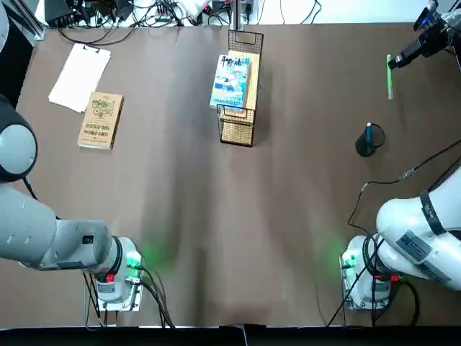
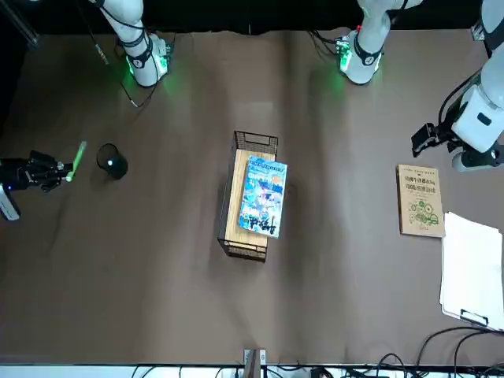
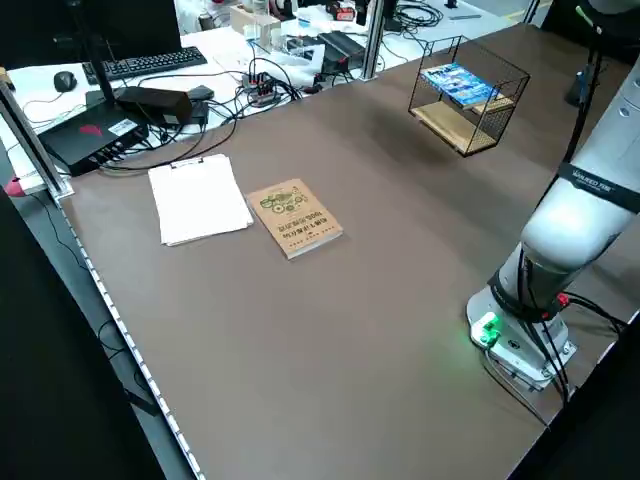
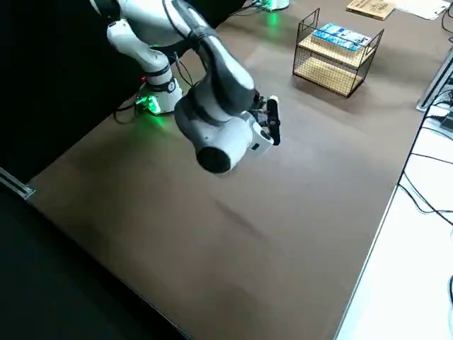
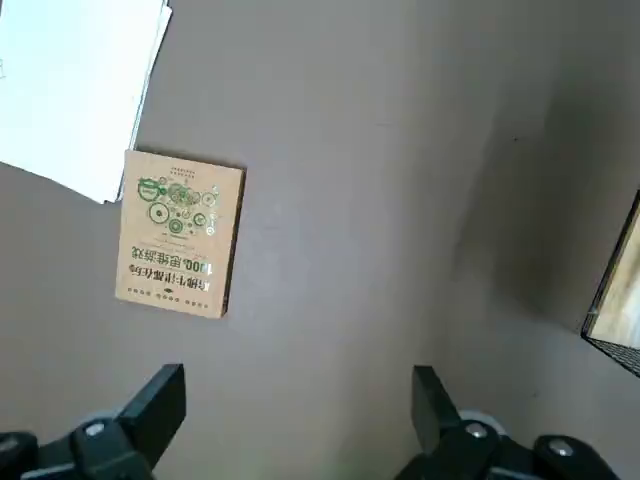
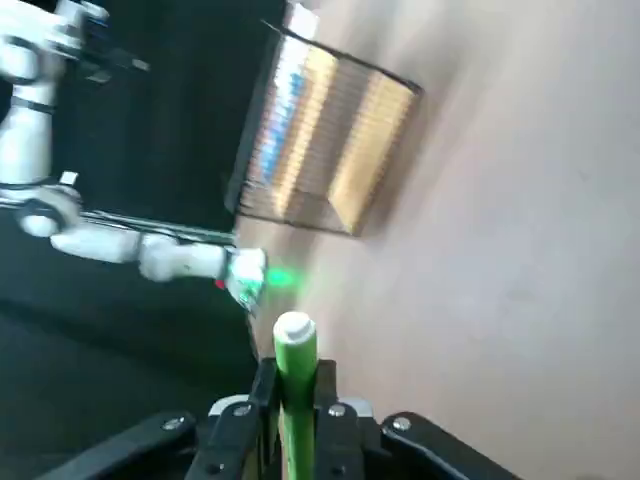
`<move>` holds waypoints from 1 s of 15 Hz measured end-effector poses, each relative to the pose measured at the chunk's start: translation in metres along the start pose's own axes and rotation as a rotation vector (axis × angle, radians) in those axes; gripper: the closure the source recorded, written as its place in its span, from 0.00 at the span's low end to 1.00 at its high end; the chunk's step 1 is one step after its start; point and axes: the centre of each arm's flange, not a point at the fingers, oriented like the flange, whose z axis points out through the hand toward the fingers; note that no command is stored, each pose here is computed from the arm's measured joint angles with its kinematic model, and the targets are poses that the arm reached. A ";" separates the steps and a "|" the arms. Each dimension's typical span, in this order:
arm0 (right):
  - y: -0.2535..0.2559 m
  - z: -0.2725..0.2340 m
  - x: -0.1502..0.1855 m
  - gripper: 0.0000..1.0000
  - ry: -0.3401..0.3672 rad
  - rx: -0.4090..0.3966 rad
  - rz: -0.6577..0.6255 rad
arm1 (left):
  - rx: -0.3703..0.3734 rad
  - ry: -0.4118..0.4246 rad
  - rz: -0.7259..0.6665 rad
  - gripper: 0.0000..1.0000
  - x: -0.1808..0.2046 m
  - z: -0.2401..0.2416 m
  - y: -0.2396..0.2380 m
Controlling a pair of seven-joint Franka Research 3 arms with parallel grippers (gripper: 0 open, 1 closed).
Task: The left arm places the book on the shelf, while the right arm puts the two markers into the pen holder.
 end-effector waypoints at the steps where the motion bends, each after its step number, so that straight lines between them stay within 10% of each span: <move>1: 0.004 0.002 -0.005 0.82 0.040 0.039 -0.042 | -0.002 -0.001 0.000 0.00 0.000 0.000 0.000; 9: 0.092 0.036 -0.082 0.82 0.202 0.214 -0.308 | -0.002 -0.012 0.013 0.00 -0.002 0.002 0.002; 15: 0.106 0.031 -0.104 0.82 0.159 0.177 -0.357 | -0.002 -0.013 0.014 0.00 -0.002 0.002 0.002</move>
